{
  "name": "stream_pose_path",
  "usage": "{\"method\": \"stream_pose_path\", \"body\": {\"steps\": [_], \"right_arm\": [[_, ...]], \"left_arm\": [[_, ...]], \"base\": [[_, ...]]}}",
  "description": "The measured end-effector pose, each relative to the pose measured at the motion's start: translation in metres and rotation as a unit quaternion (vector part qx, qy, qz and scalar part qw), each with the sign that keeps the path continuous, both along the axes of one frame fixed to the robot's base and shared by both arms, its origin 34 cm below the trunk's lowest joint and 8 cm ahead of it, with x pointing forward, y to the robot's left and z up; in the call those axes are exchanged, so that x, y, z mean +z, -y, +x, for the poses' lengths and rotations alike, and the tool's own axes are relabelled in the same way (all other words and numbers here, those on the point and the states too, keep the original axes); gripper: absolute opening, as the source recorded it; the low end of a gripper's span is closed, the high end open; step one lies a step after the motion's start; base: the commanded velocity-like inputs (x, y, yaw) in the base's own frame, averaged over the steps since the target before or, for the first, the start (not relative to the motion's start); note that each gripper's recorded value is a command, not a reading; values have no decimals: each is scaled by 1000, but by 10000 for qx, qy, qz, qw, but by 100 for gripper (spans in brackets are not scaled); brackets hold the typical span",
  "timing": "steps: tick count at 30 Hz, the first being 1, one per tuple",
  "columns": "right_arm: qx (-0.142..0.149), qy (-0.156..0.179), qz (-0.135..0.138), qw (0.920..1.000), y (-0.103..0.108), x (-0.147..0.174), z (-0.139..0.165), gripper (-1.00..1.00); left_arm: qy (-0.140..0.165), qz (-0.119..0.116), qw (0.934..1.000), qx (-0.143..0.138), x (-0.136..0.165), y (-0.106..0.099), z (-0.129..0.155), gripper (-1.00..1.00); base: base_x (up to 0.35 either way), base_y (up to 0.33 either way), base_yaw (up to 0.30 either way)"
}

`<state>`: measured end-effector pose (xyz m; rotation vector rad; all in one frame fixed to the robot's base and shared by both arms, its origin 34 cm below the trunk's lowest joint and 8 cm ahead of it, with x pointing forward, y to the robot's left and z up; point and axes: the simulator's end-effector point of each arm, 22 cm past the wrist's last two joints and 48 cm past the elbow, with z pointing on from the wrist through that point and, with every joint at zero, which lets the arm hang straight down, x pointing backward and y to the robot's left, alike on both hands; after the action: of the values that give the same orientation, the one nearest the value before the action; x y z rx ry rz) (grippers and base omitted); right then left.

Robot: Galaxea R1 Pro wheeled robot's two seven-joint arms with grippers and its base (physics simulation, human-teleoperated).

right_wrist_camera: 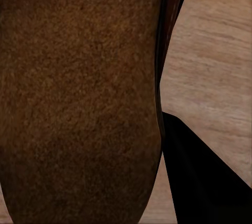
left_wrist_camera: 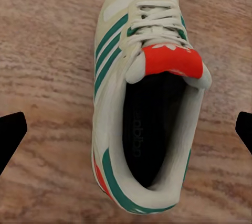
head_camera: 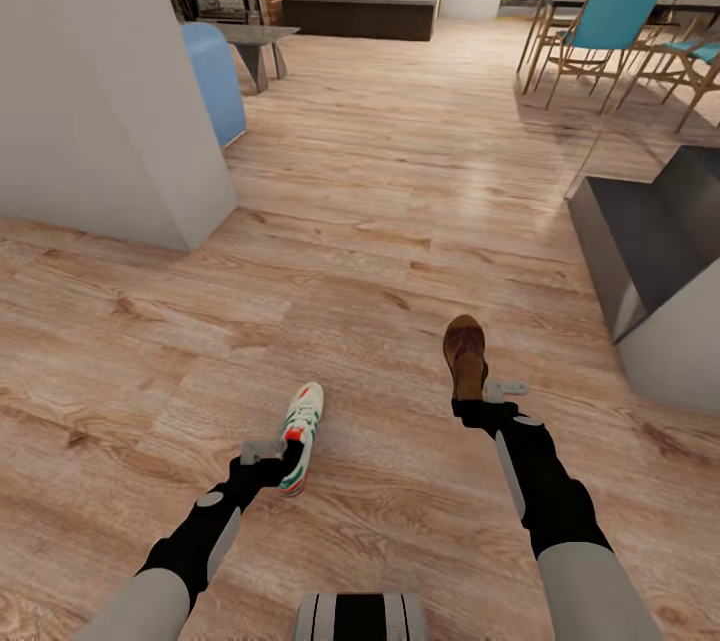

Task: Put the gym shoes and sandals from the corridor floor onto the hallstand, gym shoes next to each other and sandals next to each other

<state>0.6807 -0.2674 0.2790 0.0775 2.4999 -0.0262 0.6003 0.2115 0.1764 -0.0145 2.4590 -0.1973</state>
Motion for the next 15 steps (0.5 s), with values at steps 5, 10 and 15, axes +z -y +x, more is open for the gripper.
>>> {"method": "stream_pose_path", "body": {"steps": [5,10,15], "right_arm": [[-1,1,1,10000,0,0,0,-100],[-1,-7,2,10000,0,-1,0,-100],[-1,-128,0,9999,0,-16,-6,-100]], "left_arm": [[11,1,10000,-9,-1,1,-1,100],[12,3,10000,-17,-1,1,-1,100],[-106,4,9999,-19,-14,1,-9,100]], "base": [[0,0,-5],[0,0,-66],[0,0,-192]]}}
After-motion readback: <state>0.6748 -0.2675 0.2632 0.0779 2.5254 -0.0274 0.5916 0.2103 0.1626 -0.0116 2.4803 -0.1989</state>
